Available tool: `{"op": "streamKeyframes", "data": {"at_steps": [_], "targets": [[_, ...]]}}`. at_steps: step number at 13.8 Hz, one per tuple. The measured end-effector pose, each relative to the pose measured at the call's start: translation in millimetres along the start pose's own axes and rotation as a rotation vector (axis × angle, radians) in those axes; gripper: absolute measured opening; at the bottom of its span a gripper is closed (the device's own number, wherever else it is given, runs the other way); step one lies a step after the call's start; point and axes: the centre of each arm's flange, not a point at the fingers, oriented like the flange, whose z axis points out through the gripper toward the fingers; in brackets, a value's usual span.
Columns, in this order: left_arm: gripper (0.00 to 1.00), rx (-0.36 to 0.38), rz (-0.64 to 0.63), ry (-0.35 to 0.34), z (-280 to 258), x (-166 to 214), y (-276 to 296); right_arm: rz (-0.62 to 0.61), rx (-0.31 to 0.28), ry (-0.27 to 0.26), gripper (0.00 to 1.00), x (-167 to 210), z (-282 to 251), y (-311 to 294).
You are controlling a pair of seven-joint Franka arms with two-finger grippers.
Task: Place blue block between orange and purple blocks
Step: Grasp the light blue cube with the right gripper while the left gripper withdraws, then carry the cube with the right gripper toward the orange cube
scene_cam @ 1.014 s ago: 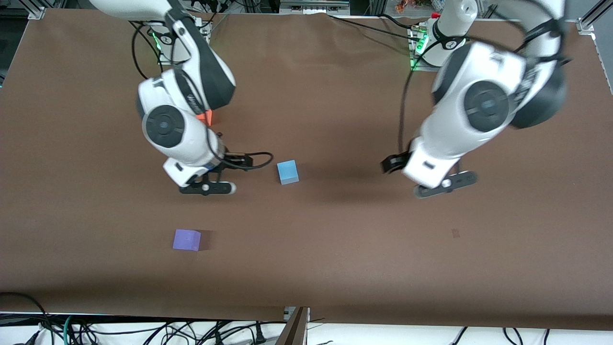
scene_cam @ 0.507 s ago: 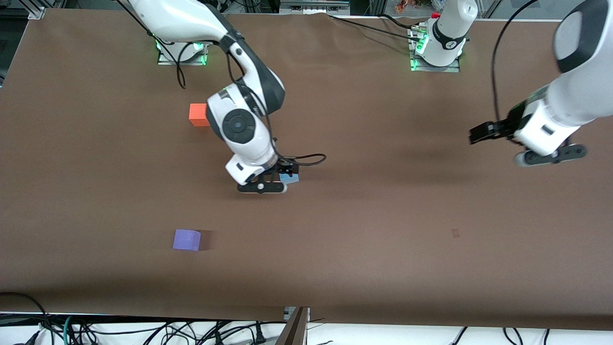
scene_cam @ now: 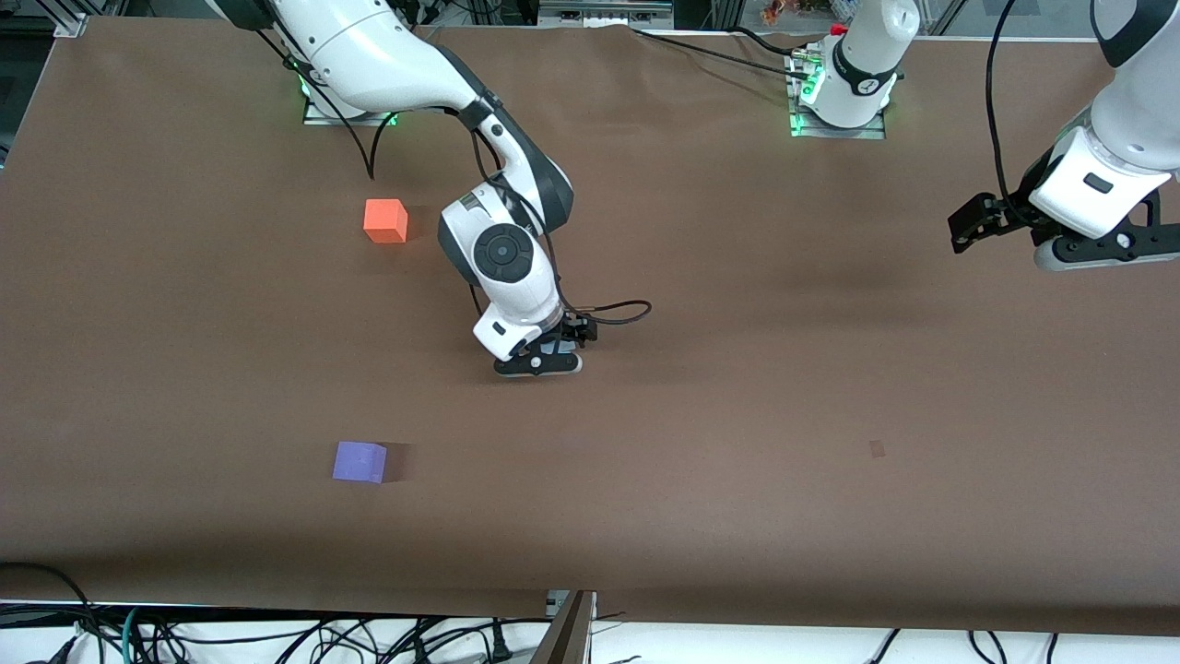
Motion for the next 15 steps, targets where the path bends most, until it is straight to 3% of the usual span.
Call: {"op": "streamKeyframes", "data": {"at_steps": [8, 15], "targets": [[1.00, -0.031, -0.036, 0.047, -57, 1, -17, -0.108, -0.020, -0.012, 1.00, -9, 8, -4], [1.00, -0.041, -0.038, -0.003, -59, 1, -17, -0.131, -0.046, -0.053, 1.00, -25, 29, -1]]}}
